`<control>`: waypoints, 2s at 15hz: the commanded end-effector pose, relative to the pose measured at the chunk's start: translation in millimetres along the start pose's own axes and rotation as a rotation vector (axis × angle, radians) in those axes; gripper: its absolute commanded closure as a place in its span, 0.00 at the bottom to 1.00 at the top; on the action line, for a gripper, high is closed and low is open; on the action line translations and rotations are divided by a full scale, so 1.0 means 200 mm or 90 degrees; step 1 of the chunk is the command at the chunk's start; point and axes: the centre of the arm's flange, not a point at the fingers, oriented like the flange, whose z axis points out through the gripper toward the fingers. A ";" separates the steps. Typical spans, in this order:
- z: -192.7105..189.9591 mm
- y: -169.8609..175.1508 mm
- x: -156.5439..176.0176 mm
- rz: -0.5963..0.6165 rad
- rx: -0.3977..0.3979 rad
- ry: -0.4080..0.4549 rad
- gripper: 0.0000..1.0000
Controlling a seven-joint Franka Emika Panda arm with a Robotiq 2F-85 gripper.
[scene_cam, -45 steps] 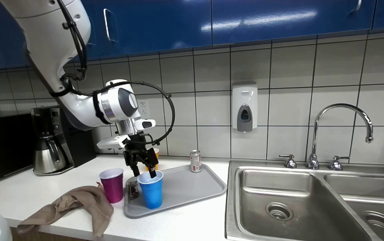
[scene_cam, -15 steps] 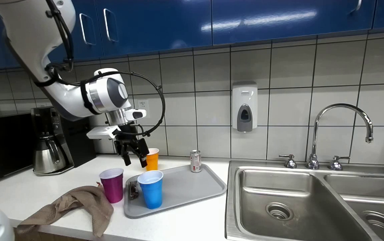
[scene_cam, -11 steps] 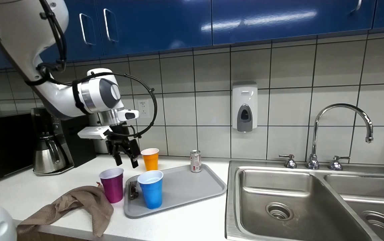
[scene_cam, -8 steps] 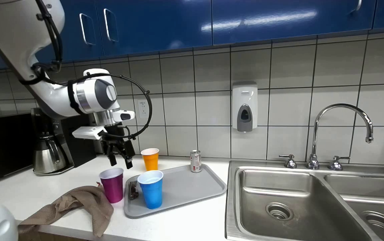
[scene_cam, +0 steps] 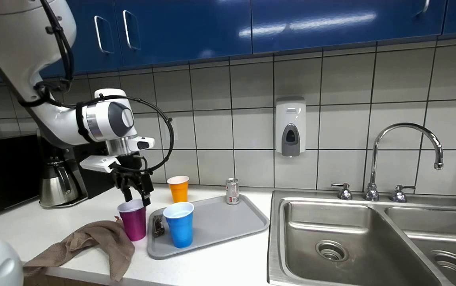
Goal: Put the plastic cups on the tray
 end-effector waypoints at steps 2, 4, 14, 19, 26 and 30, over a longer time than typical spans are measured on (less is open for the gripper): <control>0.09 -0.08 -0.03 0.040 0.017 0.017 0.00; 0.13 -0.11 -0.04 0.050 0.022 0.026 0.00; 0.23 -0.16 -0.08 0.108 0.015 0.057 0.00; 0.25 -0.12 -0.05 0.141 0.005 0.069 0.00; 0.26 -0.12 -0.06 0.146 0.006 0.061 0.42; 0.27 -0.12 -0.06 0.146 0.003 0.059 0.73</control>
